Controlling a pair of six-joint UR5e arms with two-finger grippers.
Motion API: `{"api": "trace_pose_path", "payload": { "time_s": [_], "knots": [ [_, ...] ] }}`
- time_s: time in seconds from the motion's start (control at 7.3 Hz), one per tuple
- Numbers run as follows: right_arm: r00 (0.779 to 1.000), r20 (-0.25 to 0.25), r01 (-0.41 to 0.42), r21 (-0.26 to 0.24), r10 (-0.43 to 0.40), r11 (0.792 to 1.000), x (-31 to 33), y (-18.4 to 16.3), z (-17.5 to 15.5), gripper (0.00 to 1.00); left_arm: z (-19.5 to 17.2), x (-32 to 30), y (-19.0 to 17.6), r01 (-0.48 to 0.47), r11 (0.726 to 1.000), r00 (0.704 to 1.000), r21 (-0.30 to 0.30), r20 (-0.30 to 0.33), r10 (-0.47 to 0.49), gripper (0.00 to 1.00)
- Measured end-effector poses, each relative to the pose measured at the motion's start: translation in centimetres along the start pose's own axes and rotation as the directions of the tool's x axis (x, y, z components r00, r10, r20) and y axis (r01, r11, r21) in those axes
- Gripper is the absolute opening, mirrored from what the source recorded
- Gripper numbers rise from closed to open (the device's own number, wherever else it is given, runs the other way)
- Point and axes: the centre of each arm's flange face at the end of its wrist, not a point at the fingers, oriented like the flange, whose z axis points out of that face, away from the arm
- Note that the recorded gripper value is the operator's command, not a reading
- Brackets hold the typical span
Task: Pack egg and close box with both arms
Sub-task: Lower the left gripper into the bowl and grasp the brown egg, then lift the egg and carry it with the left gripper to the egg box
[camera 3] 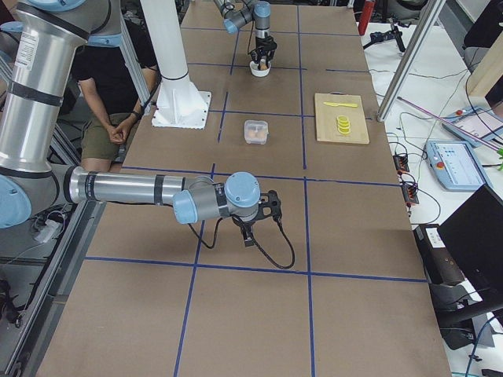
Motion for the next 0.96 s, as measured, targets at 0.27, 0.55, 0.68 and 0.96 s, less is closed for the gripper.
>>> {"api": "trace_pose_path", "payload": {
  "time_s": [0.27,0.55,0.68,0.96],
  "knots": [
    [1.000,0.000,0.001,0.001,-0.001,1.000,0.0,-0.1,0.0,1.00,-1.4,0.1,-0.3,0.006,1.000,1.000,0.014,0.005,-0.006,0.00],
    [1.000,0.000,0.003,0.002,-0.003,1.000,-0.1,-0.1,0.0,1.00,-4.5,0.7,-1.4,0.023,1.000,1.000,-0.002,0.014,-0.023,0.00],
    [1.000,0.000,0.004,0.003,-0.004,1.000,-0.1,-0.1,-0.1,1.00,-6.1,1.2,-2.2,0.035,0.999,0.999,-0.004,0.017,-0.035,0.00],
    [1.000,0.000,0.006,0.004,-0.006,1.000,-0.1,-0.2,-0.1,1.00,-7.1,2.1,-5.8,0.132,0.991,0.991,0.031,0.006,-0.132,0.00]
  ]
}}
